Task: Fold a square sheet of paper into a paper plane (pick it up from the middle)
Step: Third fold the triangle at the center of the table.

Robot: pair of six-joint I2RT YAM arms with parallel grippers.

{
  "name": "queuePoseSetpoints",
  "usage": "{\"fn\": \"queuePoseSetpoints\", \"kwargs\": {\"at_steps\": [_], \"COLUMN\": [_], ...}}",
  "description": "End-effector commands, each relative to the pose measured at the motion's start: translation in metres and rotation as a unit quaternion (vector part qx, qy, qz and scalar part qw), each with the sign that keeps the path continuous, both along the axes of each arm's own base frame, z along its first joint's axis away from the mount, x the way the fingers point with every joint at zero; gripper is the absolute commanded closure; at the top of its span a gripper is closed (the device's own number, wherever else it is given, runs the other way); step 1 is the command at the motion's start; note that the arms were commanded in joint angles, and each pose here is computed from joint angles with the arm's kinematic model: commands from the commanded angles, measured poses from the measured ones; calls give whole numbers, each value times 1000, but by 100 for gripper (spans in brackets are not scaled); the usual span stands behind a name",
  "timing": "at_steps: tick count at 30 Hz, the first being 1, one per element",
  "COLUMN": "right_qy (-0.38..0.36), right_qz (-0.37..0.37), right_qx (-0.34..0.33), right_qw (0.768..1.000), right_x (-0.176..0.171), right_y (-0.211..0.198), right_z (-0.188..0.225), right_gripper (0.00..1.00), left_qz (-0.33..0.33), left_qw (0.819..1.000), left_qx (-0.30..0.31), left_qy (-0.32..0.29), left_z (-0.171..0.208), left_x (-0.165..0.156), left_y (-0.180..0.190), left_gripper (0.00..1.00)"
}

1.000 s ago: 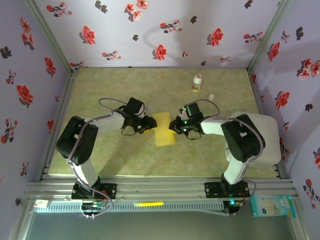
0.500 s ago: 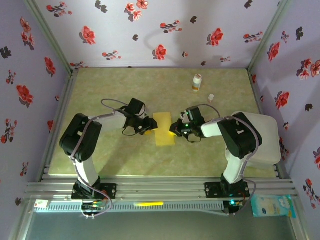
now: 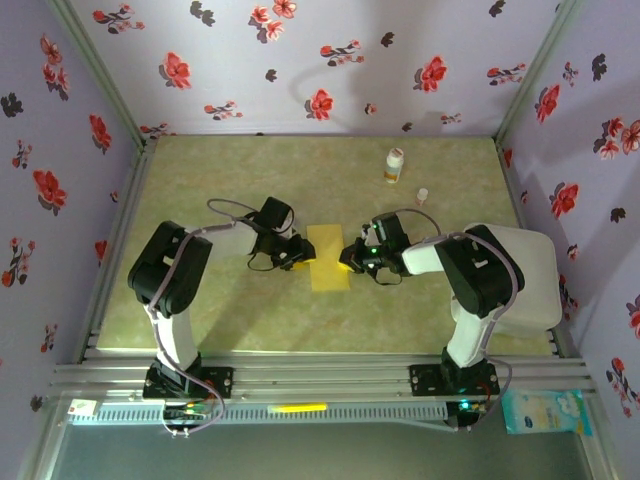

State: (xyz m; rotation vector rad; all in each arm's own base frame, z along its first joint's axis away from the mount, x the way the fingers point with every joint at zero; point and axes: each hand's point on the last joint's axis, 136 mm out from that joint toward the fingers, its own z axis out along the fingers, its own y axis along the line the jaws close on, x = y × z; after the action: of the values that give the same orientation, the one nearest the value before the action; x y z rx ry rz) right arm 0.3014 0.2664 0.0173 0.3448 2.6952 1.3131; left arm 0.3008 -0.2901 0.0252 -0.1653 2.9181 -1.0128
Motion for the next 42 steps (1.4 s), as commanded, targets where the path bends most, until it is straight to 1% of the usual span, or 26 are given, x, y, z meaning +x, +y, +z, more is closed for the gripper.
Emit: {"fn": "queuePoseSetpoints", "kwargs": {"at_steps": [1, 11, 16, 24, 27, 30, 32, 34, 36, 38, 40, 42], "right_qy": [51, 53, 54, 43, 24, -17, -52, -91, -138, -199, -272, -348], "right_qz": [-12, -14, -13, -10, -4, -1, 16, 35, 64, 103, 147, 190], "right_qx": [-79, -80, -80, -68, -53, -38, -28, -28, -52, -98, -157, -215], "right_qw": [996, 995, 995, 997, 998, 999, 998, 995, 987, 970, 938, 892], "right_x": [-18, -18, -18, -12, -7, 1, 3, 3, -4, -13, -24, -37], "right_y": [-20, -20, -20, -15, -9, -6, -2, 0, 1, 2, 4, 10], "right_z": [-47, -47, -47, -37, -24, -1, 19, 37, 51, 58, 63, 66], "right_gripper": [94, 94, 93, 90, 84, 73, 70, 67, 65, 64, 63, 63], "left_qz": [-4, -1, 2, 14, 21, 39, 47, 48, 49, 54, 58, 60], "left_qw": [1000, 1000, 1000, 999, 999, 997, 997, 996, 996, 995, 995, 995], "left_qx": [-11, -25, -31, -41, -44, -51, -60, -66, -74, -81, -84, -84], "left_qy": [4, 7, 3, -6, -9, -31, -34, -24, -16, -13, -11, -8], "left_z": [1, -2, 0, 6, 10, 21, 27, 29, 30, 32, 33, 34], "left_x": [1, 2, 2, 4, 5, 9, 11, 9, 8, 7, 6, 6], "left_y": [-7, -11, -12, -12, -10, -6, -6, -7, -10, -11, -11, -10], "left_gripper": [67, 74, 80, 96, 100, 100, 100, 100, 100, 100, 100, 100]}}
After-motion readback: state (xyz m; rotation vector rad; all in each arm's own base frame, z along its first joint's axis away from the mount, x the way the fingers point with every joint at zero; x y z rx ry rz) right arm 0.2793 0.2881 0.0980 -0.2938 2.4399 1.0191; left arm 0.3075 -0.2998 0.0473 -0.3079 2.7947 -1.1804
